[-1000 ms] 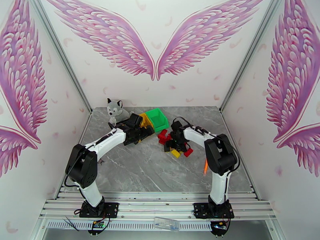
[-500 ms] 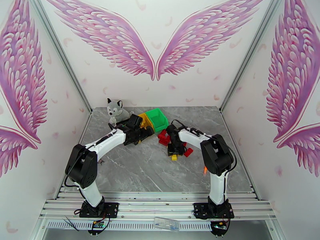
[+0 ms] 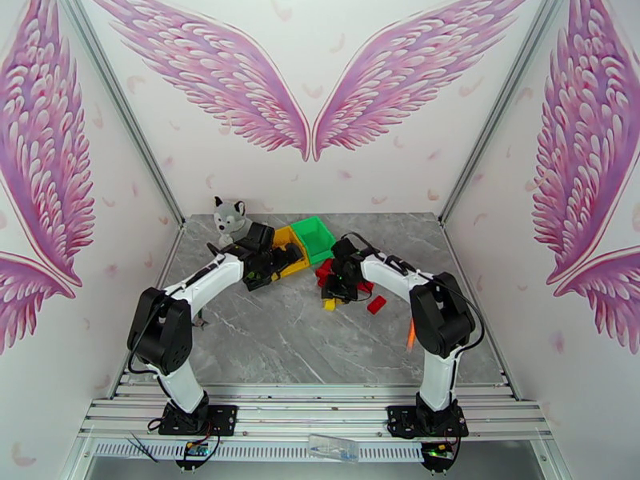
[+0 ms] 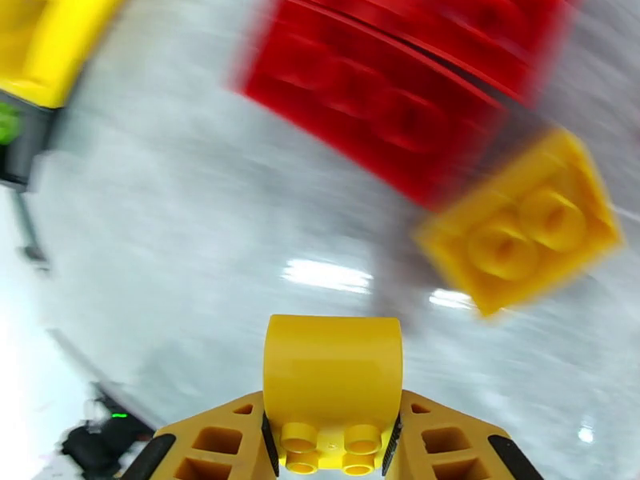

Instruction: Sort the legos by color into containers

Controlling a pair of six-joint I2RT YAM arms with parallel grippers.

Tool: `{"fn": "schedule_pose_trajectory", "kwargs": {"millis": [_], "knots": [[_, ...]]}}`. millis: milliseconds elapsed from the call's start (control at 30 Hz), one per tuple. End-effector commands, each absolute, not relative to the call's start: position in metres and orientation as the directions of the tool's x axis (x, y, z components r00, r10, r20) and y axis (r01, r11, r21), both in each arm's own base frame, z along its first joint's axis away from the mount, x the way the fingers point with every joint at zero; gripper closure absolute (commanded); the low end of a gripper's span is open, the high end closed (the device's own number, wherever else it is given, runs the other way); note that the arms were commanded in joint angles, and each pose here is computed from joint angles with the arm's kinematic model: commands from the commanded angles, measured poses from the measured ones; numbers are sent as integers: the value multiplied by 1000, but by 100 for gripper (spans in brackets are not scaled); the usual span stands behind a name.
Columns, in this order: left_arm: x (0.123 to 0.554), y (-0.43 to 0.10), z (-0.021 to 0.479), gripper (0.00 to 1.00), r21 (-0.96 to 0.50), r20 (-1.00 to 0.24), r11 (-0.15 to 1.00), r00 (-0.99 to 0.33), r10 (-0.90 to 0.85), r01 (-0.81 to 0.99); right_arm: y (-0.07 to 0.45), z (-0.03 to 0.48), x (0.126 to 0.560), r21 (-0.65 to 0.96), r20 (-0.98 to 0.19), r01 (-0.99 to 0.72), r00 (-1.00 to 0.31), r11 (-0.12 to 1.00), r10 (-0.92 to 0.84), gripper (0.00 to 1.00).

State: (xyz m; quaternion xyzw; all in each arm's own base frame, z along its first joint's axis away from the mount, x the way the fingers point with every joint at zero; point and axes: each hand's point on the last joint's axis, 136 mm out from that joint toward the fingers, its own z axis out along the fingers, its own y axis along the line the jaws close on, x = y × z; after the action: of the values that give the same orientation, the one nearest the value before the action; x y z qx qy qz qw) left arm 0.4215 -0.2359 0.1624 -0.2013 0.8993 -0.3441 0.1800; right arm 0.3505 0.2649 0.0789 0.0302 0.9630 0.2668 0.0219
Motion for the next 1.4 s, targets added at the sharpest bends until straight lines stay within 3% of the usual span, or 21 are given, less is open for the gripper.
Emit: {"fn": "schedule_pose_trajectory", "kwargs": {"millis": [0,233,533,633,900,1033,1367], "knots": [[444,-233,190,1,-772,-169,595,-829,-533,-225,316,107,380,710,-8,64,-995,701,98,66],[463,-213,220,1,-815,-176,534,-783,-596,-223,370,139,451,851,38,128,-982,509,184,65],[456,-193,230,1,-810,-210,540,-746,-632,-229,394,158,499,902,66,162,-968,401,243,37],[452,-188,226,2,-788,-225,569,-751,-621,-234,386,162,495,886,27,134,-971,444,238,31],[435,-188,203,4,-687,-266,686,-795,-545,-240,329,157,450,730,-76,77,-978,679,192,34],[424,-203,189,4,-620,-280,755,-839,-467,-213,292,143,419,592,-113,38,-985,805,130,30],[401,-232,161,5,-597,-247,773,-869,-429,-212,223,76,347,242,-56,-37,-998,969,-24,22]]}}
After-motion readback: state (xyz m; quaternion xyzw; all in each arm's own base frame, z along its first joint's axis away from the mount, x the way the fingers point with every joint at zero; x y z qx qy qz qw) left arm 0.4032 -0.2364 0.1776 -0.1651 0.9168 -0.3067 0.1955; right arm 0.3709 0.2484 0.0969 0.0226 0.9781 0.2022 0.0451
